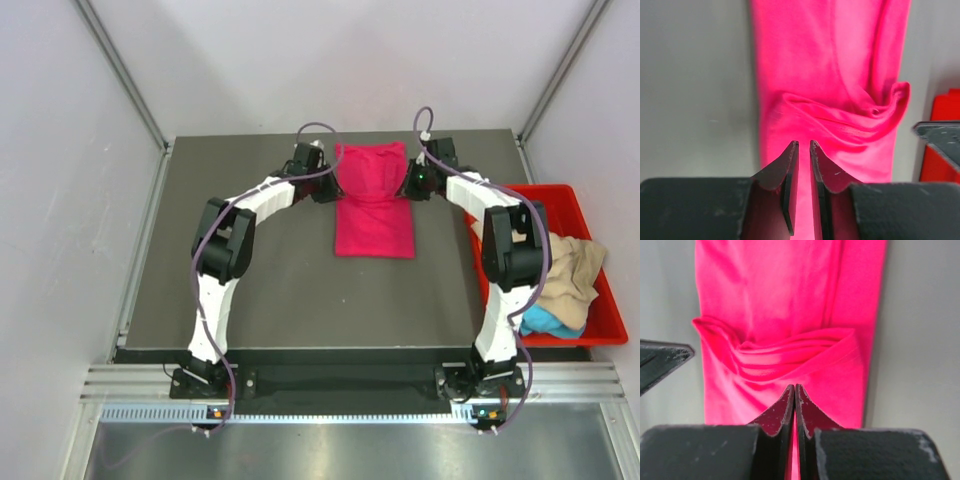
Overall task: Fold and stack the t-shirts
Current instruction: Fold the tshirt
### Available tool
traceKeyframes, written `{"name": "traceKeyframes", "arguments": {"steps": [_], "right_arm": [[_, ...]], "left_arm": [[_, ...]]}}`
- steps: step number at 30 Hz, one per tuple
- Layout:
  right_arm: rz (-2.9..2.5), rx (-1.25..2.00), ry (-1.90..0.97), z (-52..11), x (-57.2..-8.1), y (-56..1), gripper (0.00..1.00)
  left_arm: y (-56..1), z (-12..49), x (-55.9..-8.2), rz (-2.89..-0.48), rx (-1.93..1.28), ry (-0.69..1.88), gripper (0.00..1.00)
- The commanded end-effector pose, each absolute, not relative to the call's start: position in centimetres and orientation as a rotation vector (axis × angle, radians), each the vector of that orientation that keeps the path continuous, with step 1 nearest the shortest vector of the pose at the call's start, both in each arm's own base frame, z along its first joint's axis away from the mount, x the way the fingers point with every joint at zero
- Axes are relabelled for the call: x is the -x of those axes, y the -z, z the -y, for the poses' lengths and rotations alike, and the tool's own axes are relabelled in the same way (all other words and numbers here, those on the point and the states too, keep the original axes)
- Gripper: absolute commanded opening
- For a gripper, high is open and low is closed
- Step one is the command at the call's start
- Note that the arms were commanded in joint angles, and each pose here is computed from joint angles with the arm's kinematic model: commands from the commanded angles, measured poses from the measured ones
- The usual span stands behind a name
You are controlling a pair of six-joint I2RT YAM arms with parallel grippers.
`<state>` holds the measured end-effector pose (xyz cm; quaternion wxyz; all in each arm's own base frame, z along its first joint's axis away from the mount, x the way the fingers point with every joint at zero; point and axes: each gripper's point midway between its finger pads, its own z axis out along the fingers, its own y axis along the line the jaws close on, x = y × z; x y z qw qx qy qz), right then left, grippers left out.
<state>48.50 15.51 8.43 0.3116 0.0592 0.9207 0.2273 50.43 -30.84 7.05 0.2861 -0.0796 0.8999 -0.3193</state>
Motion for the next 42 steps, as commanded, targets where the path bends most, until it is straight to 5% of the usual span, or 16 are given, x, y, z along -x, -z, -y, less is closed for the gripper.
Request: {"name": "traceKeyframes", "arguments": {"steps": [1, 21, 32, 42], "right_arm": [[-2.378, -0.087, -0.651, -17.7, -47.8, -10.5, 0.01], [-2.37, -0.094, -0.634, -19.3, -50.1, -9.1, 0.01], [-2.265, -0.129, -0.586, -17.6, -53.8, -12.4, 0.0], [-2.302, -0.062, -0.605, -17.8, -49.5, -12.8, 0.01]], "left_arm": [[-10.8, 33.0, -49.9, -2.316, 0.157, 0.944, 0.2], [-8.3, 36.3, -51.2, -2.331, 0.133, 0.961, 0.2], [-12.8, 33.4, -56.7, -2.18, 0.245, 0.933, 0.19], [-12.5, 33.3, -51.8, -2.223, 0.199, 1.008, 0.2]]}}
